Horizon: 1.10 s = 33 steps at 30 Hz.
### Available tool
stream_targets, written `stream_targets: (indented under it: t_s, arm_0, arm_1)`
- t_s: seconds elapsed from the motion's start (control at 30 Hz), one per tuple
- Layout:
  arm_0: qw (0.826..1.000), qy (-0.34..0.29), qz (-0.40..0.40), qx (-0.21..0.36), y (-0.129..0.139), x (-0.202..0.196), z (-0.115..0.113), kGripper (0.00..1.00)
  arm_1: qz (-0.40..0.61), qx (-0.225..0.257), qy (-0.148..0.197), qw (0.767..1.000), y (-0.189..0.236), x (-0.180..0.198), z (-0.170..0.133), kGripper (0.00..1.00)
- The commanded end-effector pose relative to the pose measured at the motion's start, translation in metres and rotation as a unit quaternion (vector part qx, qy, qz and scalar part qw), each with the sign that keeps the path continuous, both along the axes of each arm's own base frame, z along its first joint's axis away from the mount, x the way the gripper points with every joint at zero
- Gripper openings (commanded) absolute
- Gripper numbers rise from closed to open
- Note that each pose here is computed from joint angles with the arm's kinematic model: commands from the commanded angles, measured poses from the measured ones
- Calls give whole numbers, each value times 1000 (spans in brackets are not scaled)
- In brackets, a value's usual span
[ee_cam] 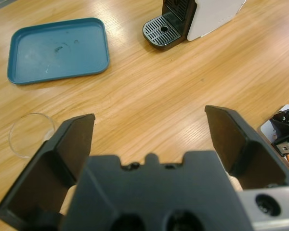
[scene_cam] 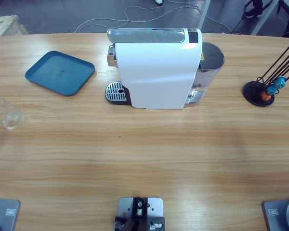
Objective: Pour coffee
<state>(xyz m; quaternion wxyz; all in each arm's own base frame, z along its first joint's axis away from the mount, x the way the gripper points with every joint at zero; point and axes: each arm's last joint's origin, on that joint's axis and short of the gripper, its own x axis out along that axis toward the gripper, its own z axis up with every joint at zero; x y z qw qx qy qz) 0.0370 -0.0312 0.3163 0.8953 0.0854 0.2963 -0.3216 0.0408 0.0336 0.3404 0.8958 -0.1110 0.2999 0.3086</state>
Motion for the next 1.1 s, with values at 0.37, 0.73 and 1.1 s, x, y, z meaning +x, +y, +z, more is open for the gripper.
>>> stream_targets:
  t_s: [0.37,0.73,1.1]
  arm_0:
    - [1000,20,4,-1,-6,7,2,1000]
    - [945,236,133,-181,-94,139,73,1000]
    - [878,332,175,-296,-145,241,38,974]
  arm_1:
    - [44,24,38,998,8,0,-5,1000]
    - [39,26,34,998,6,-2,-5,1000]
    - [30,29,31,999,4,-3,-5,1000]
